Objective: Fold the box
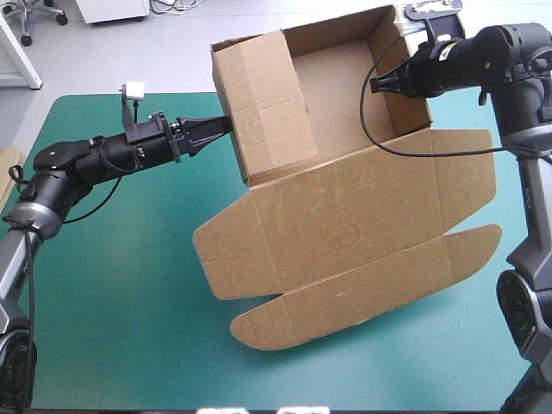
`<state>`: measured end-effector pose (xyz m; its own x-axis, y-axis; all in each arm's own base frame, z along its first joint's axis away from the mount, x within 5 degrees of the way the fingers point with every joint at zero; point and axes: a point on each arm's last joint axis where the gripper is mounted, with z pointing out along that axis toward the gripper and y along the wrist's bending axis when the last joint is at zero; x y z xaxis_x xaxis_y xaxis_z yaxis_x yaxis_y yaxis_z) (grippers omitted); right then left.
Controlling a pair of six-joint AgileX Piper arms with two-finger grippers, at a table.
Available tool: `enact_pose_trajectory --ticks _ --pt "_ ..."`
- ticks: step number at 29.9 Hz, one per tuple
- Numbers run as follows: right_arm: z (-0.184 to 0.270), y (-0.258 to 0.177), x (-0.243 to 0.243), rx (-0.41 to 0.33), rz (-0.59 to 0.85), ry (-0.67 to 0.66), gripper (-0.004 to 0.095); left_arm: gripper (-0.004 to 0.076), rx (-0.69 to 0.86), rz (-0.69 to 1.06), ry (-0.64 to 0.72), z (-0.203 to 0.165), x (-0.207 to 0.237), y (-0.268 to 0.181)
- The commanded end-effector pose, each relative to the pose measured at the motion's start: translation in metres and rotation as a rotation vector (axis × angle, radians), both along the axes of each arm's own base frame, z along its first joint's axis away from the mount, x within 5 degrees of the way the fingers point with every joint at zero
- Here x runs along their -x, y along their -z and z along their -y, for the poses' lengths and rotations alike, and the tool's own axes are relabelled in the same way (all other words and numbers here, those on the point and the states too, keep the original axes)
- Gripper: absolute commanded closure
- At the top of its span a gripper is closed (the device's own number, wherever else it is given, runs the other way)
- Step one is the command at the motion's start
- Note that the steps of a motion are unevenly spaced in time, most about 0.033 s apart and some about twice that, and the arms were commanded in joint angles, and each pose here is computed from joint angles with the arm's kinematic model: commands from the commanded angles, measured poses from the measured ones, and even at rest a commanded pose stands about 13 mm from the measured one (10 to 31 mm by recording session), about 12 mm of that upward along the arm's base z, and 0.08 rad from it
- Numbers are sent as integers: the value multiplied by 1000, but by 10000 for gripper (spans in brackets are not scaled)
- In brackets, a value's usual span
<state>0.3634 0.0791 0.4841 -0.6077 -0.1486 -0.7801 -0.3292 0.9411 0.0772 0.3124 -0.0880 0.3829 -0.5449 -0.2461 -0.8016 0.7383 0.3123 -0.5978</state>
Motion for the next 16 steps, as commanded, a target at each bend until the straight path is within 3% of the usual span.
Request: enact_pose_trajectory --ticks 1,4,6,16 --pt "-3 -25 22 -78 56 -31 926 504 112 42 33 4 14 -30" --pt "-3 -25 22 -81 55 -29 926 388 120 33 52 5 15 -30" --pt "-3 -25 22 -81 55 -29 926 354 122 34 65 5 16 -30" --pt "-3 -25 22 -88 53 -29 926 353 137 75 116 6 21 -49"
